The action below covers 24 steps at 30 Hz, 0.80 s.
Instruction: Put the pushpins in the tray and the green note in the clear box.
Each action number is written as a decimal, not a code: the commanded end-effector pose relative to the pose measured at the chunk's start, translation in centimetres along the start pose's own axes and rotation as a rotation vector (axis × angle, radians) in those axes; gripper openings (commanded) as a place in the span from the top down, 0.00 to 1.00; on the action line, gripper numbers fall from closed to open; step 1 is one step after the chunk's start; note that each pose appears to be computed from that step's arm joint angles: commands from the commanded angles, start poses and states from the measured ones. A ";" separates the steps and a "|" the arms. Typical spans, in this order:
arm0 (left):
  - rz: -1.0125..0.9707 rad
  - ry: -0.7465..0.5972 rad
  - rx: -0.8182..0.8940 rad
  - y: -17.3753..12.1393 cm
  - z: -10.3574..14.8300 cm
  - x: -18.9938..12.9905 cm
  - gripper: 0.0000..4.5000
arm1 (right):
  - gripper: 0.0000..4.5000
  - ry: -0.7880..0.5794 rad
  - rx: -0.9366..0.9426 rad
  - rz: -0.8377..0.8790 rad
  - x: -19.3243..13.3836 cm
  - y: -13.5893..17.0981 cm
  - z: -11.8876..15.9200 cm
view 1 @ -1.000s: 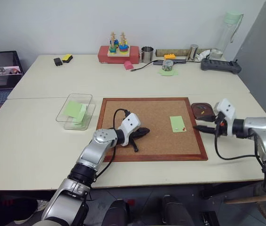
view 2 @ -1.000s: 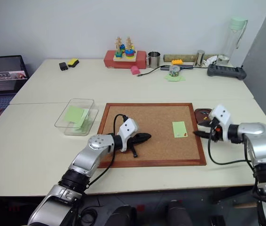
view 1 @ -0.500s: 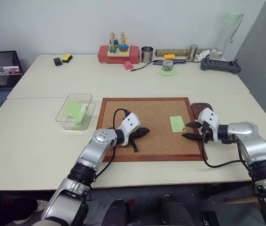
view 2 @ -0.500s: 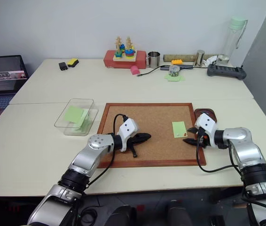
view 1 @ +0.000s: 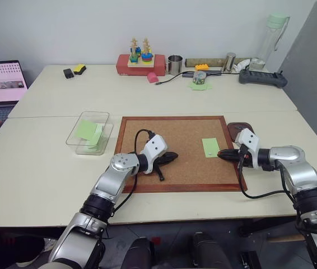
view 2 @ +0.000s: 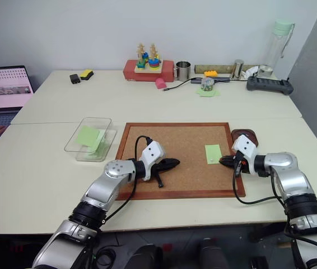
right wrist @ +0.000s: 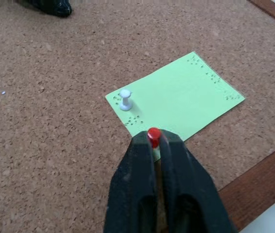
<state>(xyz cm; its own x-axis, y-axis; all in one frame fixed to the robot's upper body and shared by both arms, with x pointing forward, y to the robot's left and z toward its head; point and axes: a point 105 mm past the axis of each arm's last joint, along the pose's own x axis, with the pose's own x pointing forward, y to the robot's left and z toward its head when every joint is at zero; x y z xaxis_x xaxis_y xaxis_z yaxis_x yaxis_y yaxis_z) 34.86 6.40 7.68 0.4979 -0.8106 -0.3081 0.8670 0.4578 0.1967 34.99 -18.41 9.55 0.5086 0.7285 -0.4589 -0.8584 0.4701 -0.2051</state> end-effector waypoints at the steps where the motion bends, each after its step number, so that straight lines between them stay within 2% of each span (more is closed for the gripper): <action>1: 0.018 0.104 -0.030 0.1 -2.8 -0.6 1.00 | 0.99 -0.047 -0.023 -0.005 -0.3 -0.4 1.6; 20: 0.014 0.131 -0.043 -0.3 -3.7 -0.6 1.00 | 0.99 -0.192 0.125 0.004 -2.6 -1.1 4.9; 24: 0.013 0.134 -0.044 -0.4 -3.8 -0.6 1.00 | 0.99 -0.221 0.161 -0.077 -3.6 -2.5 5.4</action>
<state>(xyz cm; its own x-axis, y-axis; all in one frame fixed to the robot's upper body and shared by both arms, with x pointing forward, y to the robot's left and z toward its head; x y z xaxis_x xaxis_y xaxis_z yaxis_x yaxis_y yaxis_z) 34.84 6.50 7.41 0.5003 -0.8065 -0.3151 0.8658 0.4612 0.1942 34.91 -18.52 13.56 0.5246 0.7920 -0.3123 -0.8396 0.5421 -0.0356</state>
